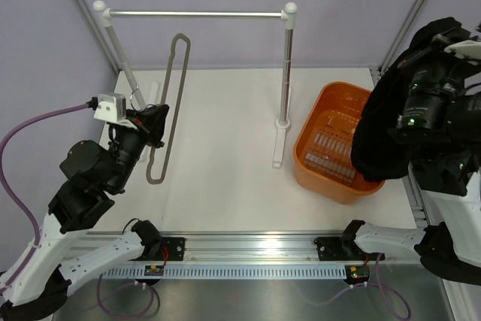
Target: Remove the shorts from the hanger
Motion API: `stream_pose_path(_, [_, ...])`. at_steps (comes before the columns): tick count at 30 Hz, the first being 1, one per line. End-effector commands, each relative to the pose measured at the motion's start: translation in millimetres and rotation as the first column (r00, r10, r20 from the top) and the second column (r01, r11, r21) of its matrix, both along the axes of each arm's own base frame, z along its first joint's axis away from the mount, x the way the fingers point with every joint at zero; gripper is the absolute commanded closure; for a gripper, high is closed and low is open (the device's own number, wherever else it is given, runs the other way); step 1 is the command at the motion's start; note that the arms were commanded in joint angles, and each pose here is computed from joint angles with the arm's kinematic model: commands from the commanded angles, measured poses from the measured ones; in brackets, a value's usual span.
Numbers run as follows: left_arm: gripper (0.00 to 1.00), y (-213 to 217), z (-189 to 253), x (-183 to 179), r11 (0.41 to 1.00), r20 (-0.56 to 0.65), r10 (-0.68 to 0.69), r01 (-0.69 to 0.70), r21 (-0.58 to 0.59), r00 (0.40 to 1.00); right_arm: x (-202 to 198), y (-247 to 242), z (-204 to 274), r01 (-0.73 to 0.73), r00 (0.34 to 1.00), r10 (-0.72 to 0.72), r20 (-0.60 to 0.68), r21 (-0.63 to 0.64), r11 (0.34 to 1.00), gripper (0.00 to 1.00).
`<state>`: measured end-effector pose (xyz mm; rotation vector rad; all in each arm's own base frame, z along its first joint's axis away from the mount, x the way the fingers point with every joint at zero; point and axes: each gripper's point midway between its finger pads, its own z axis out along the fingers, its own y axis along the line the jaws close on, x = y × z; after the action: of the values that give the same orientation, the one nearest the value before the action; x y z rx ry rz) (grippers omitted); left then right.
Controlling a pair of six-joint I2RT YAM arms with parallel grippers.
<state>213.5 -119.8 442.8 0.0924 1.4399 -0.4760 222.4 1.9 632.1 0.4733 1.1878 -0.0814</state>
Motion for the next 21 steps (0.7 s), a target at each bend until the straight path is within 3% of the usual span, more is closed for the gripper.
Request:
stream_pose_path(1, [1.00,-3.2,8.9,-4.7,0.999,0.028,-0.034,0.034,-0.031,0.999,33.0,40.1,-25.0,-0.109,0.992,0.104,-0.067,-0.069,0.992,1.00])
stream_pose_path(10, [1.00,-1.6,2.6,-3.6,1.000,0.015,-0.023,0.023,-0.008,1.000,102.7,68.9,-43.6,-0.170,0.971,0.150,-0.186,-0.099,0.980,1.00])
stream_pose_path(14, [1.00,-0.9,-0.9,-2.7,1.000,0.009,-0.017,0.017,0.001,1.000,116.0,55.5,-59.7,-0.116,0.968,0.106,-0.227,-0.030,0.993,1.00])
stream_pose_path(21, [1.00,-3.7,-5.0,-1.4,1.000,0.000,-0.024,0.024,0.017,1.000,112.9,1.7,-157.3,0.010,0.916,0.046,-0.398,0.137,0.990,1.00])
